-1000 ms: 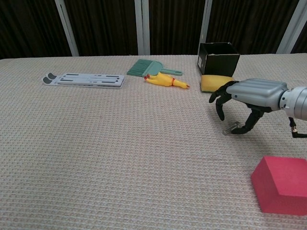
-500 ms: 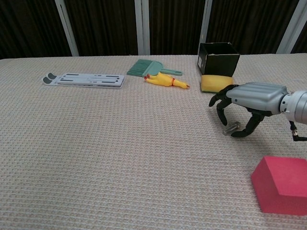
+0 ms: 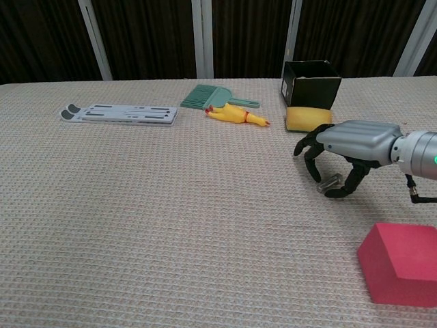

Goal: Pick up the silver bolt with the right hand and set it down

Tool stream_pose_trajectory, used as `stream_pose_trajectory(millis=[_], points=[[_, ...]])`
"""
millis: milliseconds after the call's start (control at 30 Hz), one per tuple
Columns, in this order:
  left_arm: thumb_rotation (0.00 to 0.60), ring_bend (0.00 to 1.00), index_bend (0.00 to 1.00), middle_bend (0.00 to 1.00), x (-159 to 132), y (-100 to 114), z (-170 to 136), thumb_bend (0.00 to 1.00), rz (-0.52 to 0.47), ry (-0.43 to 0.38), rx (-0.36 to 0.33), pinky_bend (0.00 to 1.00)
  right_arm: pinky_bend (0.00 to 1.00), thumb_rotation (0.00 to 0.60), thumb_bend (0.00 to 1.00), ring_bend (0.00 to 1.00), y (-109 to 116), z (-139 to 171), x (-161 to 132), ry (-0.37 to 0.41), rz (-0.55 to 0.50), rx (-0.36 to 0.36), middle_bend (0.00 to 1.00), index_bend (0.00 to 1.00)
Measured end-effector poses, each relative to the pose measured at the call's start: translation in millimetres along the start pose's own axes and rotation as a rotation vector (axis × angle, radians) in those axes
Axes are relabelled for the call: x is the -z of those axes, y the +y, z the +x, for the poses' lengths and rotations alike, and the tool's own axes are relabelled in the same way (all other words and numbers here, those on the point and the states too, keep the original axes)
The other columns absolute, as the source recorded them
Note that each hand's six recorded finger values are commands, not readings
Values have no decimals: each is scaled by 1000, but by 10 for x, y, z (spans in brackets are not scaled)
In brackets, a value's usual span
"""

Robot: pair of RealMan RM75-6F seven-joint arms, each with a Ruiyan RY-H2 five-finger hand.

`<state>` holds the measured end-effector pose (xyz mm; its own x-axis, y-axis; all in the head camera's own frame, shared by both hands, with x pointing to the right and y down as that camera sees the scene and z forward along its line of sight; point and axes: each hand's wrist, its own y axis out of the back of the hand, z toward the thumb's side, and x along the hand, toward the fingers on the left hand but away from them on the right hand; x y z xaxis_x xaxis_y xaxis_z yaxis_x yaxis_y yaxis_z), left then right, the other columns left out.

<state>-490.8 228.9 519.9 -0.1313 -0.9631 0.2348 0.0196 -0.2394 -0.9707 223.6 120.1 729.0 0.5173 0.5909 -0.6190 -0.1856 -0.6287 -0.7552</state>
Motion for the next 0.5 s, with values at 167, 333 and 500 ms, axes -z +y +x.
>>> stream_pose_trajectory(millis=[167, 333, 500], points=[[600, 30, 193, 38, -3, 0, -3, 201, 1, -2, 1, 107, 36, 600, 280, 119, -8, -8, 12, -6, 8, -17, 198, 575], [600, 30, 193, 38, -15, -5, -7, 201, 1, -7, 3, 107, 36, 600, 302, 122, -2, -30, 2, -7, 17, -25, 198, 584], [600, 30, 193, 38, -22, -5, -13, 202, -4, -11, 6, 107, 36, 600, 304, 123, 3, -45, -12, -7, 19, -30, 198, 588]])
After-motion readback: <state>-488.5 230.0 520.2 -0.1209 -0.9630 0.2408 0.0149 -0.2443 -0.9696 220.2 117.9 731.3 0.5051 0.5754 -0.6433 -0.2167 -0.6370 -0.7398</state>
